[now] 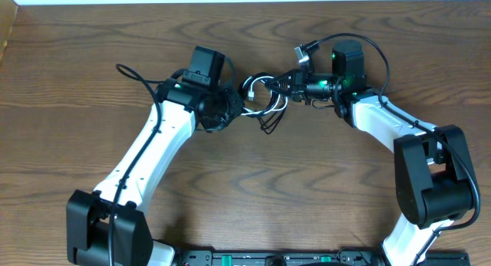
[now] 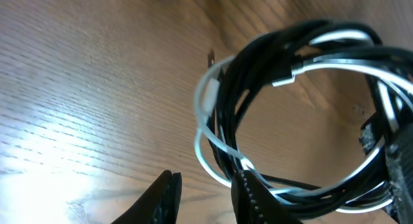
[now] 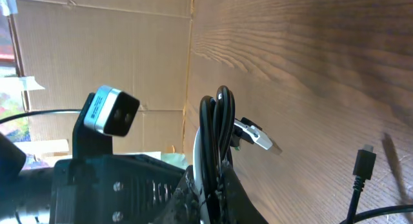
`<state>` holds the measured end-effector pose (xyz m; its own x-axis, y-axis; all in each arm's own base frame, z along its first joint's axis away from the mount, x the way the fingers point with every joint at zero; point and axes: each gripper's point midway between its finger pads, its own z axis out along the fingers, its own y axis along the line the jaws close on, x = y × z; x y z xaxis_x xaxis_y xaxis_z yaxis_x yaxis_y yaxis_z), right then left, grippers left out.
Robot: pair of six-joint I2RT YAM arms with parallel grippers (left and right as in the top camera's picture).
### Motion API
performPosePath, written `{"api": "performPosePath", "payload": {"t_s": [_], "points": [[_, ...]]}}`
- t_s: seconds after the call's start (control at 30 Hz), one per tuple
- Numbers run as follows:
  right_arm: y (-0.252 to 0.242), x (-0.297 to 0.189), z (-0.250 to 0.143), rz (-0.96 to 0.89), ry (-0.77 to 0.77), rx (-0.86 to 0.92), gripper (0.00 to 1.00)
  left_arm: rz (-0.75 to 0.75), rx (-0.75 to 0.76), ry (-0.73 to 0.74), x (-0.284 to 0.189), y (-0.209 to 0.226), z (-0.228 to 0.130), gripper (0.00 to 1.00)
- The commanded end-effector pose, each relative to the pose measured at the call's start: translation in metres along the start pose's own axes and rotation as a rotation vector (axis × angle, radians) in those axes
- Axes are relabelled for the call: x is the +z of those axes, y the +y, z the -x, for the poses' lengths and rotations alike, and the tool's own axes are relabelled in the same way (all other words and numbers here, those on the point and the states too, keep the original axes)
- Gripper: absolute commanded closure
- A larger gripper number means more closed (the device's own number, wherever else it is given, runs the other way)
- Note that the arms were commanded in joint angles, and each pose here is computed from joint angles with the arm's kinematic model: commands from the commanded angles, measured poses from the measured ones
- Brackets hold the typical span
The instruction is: Untangle cables
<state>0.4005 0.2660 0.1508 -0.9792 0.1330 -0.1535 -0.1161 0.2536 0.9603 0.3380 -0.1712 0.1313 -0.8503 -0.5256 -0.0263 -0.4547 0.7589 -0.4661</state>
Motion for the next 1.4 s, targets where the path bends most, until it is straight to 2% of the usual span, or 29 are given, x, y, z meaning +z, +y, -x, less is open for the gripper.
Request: {"api": "performPosePath", "payload": {"t_s": [0.0,0.17,0.33,0.6,0.7,0.9,1.07,1.37], "points": [[0.008,0.001,-0.002,0.016,0.013,-0.012,0.99,0.038,-0.019,-0.018,0.005,0.003,-0.004,0.69],[0.008,0.001,-0.002,0.016,0.013,-0.012,0.99,0.076,-0.037,-0.044,0.011,0.005,-0.006,0.69],[0.008,0.001,-0.002,0.016,0.013,-0.012,0.99,0.104,-0.044,-0.025,0.016,0.011,-0.009,0.74],[0.008,0.001,-0.002,0.016,0.013,-0.012,0.99,0.14,-0.053,-0.003,0.015,0.02,-0.015,0.76],[0.008,0.001,-0.002,0.016,0.013,-0.012,0.99,0.123,-0.063,-0.002,0.015,0.016,-0.014,0.81],[0.008,0.001,-0.002,0.016,0.013,-0.012,0.99,0.028,-0.085,-0.001,0.005,0.002,-0.005,0.8],[0.008,0.001,-0.002,0.016,0.013,-0.012,0.99,0.022,-0.146,-0.012,0.001,0.003,0.0,0.8],[0.008,0.001,-0.002,0.016,0.013,-0.012,0.99,-0.025,-0.131,-0.044,0.001,-0.008,0.008,0.79]]}}
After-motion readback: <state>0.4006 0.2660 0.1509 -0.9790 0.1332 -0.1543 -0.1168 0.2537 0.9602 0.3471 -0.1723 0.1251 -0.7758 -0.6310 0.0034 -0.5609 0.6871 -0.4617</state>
